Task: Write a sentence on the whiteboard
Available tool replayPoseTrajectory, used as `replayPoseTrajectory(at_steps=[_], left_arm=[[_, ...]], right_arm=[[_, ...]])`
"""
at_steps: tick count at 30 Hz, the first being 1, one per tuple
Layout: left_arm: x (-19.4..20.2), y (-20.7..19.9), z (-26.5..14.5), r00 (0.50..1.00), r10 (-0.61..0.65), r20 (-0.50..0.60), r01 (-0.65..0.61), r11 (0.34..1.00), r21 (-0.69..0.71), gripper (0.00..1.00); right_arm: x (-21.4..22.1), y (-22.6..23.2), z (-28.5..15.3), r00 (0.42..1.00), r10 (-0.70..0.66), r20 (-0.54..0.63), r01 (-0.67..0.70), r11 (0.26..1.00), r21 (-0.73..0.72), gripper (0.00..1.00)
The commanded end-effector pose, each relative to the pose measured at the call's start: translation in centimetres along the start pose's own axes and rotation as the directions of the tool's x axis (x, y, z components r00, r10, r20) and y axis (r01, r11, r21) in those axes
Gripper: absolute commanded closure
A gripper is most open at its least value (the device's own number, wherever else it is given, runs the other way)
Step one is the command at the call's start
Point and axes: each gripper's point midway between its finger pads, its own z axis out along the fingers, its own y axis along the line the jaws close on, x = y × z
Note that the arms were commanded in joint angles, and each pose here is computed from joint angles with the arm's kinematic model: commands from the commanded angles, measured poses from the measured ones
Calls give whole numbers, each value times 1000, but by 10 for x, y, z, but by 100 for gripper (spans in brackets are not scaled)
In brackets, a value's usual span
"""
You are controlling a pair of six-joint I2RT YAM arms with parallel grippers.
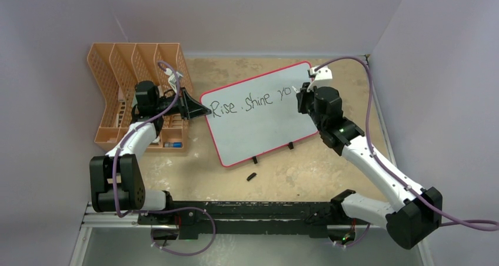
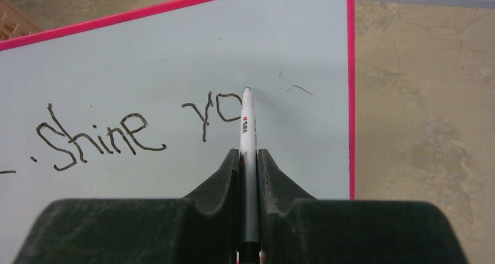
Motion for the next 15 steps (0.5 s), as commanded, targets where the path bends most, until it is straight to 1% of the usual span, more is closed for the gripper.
replayPoseTrajectory(at_steps=[1, 15], left_arm=[[-15, -1, -1, 997, 72, 19, -72, 997, -14, 100], [-14, -1, -1, 997, 71, 18, -71, 997, -14, 100]], right_arm=[[-16, 6, 3, 999, 0, 52, 1, 1000, -31, 100], [-13, 5, 8, 999, -5, 45, 5, 1000, -16, 100]])
